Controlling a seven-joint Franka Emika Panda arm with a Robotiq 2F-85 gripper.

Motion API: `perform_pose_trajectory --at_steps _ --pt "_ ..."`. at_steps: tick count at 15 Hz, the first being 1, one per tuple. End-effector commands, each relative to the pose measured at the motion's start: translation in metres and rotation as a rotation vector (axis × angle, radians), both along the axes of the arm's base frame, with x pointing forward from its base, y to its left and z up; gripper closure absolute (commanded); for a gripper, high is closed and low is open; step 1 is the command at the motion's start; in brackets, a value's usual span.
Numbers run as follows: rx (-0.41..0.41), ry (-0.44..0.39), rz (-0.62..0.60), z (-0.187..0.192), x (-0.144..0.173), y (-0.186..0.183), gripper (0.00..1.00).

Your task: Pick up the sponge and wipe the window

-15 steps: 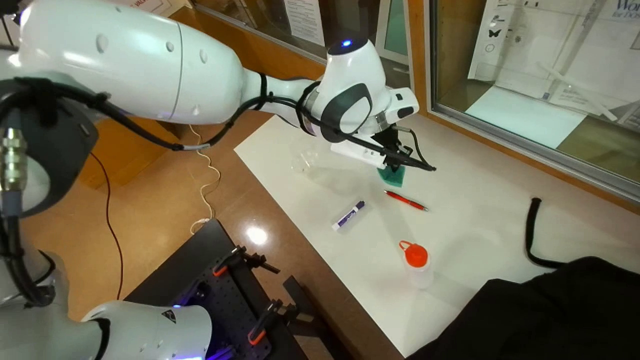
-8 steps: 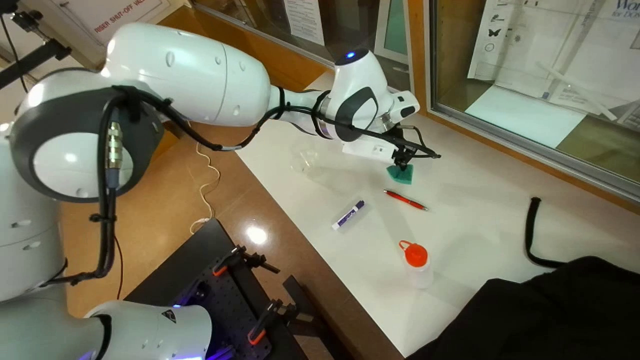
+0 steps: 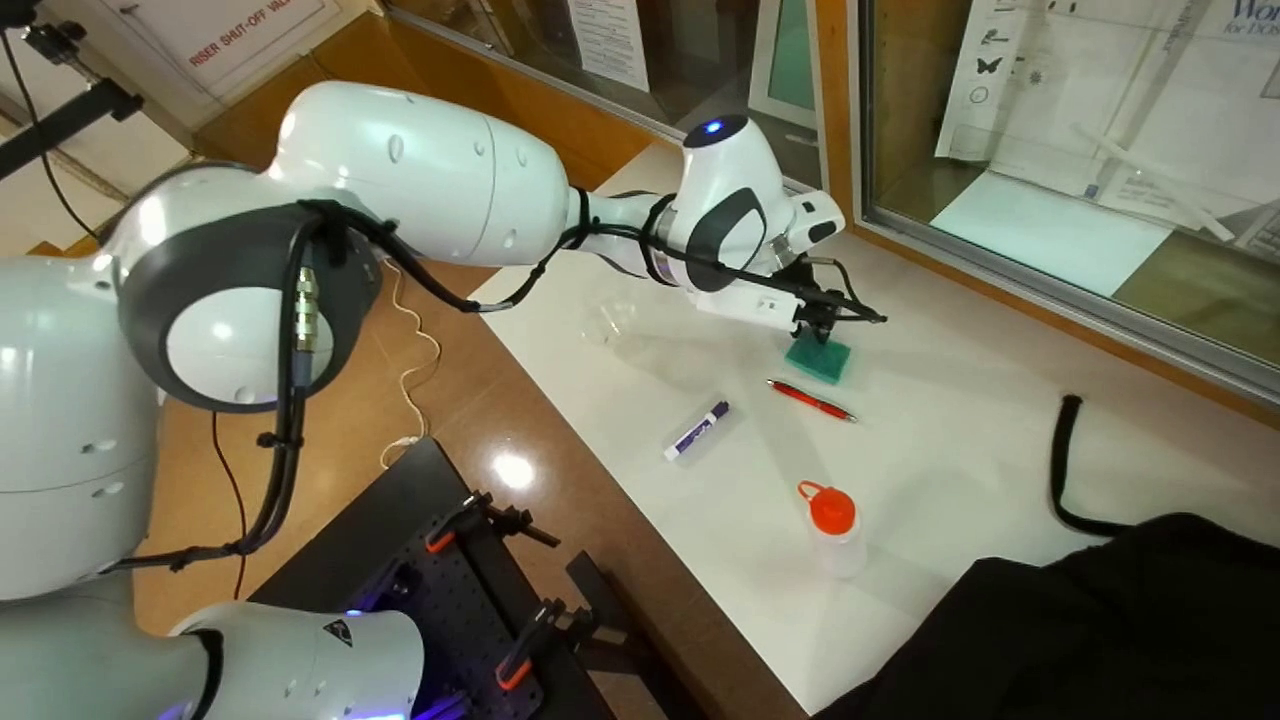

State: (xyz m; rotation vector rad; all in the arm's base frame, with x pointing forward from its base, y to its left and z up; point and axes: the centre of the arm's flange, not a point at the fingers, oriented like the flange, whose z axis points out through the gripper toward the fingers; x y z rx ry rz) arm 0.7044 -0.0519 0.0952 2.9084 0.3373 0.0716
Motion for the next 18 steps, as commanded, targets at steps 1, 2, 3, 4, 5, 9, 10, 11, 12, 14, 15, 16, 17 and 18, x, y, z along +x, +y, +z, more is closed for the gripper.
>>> perform_pose_trajectory --at_steps 1,2,3,4,5,9,10,11,12,14,15,16,17,18 --pt "0.033 -0.019 -0.006 0.013 0.006 -0.002 0.23" --pt "0.047 -0.023 -0.005 0.018 0.005 -0.002 0.16" --pt "0.063 -0.022 -0.006 0.026 0.002 -0.002 0.1" --pt "0.081 -0.022 -0.004 0.033 -0.001 -0.002 0.02" --pt "0.101 -0.021 0.009 0.045 -0.006 -0.002 0.0" --pt "0.186 -0.016 0.063 0.104 -0.033 -0.008 0.0" --pt "0.205 -0.02 0.072 0.119 -0.041 -0.01 0.0" --pt "0.223 -0.021 0.082 0.134 -0.048 -0.011 0.0" --pt "0.235 -0.021 0.088 0.147 -0.054 -0.012 0.0" --pt "0.245 -0.017 0.092 0.17 -0.066 -0.014 0.0" --pt "0.255 -0.013 0.092 0.18 -0.072 -0.015 0.0" --pt "0.264 -0.006 0.094 0.189 -0.076 -0.015 0.0" --pt "0.268 0.0 0.089 0.196 -0.079 -0.015 0.0" --pt "0.274 0.006 0.091 0.201 -0.083 -0.014 0.0"
